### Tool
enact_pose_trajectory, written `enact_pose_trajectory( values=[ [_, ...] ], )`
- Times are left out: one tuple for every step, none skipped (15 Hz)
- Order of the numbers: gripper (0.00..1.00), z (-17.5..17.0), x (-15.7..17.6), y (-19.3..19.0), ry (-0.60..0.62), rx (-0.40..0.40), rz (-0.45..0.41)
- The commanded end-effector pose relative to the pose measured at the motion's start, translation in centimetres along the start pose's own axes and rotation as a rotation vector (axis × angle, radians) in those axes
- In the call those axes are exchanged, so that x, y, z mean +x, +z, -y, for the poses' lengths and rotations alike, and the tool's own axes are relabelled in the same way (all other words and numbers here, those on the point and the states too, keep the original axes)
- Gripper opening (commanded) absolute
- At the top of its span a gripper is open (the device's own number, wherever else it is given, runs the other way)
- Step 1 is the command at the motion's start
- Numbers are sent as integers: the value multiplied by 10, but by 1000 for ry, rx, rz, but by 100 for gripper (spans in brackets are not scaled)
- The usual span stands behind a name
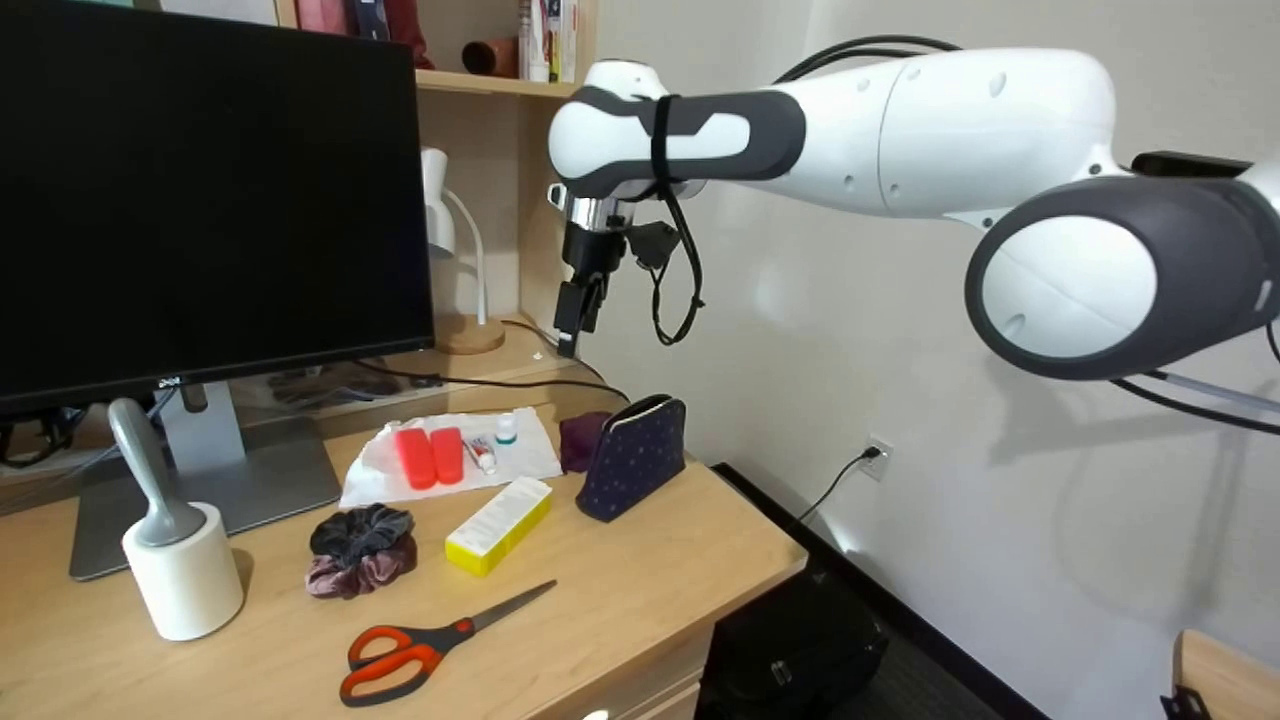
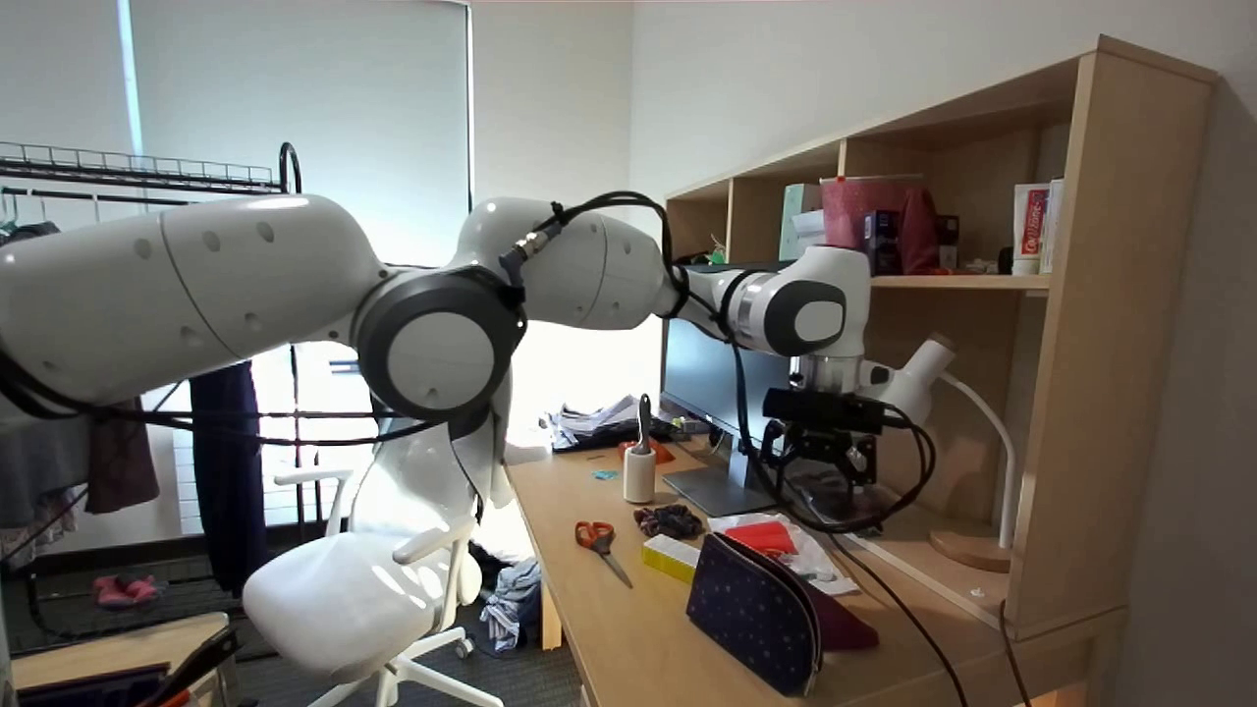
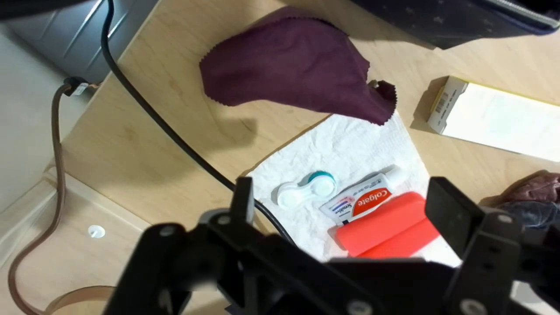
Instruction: Move the purple cloth to the right of the white cloth
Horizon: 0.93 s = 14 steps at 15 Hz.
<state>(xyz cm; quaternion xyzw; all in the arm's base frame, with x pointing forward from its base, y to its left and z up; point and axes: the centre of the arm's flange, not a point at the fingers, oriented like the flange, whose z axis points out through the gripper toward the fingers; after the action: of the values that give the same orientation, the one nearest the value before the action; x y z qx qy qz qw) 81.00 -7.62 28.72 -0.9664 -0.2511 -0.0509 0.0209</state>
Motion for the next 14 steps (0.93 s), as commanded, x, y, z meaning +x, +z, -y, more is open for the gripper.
enact_pose_trajectory(
  values=[
    [100, 4, 8, -27, 60, -2, 28],
    [100, 6, 7, -31, 73, 1, 30],
    [100, 11, 2, -36, 84, 6, 26],
    [100, 14, 0, -40, 93, 7, 25],
    [100, 18, -3, -45, 107, 5, 26],
    [100, 20, -4, -48, 117, 3, 23],
    [100, 24, -6, -50, 128, 5, 21],
    [100, 26, -7, -51, 137, 8, 21],
    [100, 28, -9, -50, 146, 11, 18],
    [100, 30, -10, -50, 154, 13, 19],
    [100, 34, -13, -48, 169, 15, 23],
    [100, 37, -15, -47, 181, 15, 30],
    [100, 45, -20, -47, 199, 15, 36],
    [100, 51, -23, -48, 213, 15, 35]
  ],
)
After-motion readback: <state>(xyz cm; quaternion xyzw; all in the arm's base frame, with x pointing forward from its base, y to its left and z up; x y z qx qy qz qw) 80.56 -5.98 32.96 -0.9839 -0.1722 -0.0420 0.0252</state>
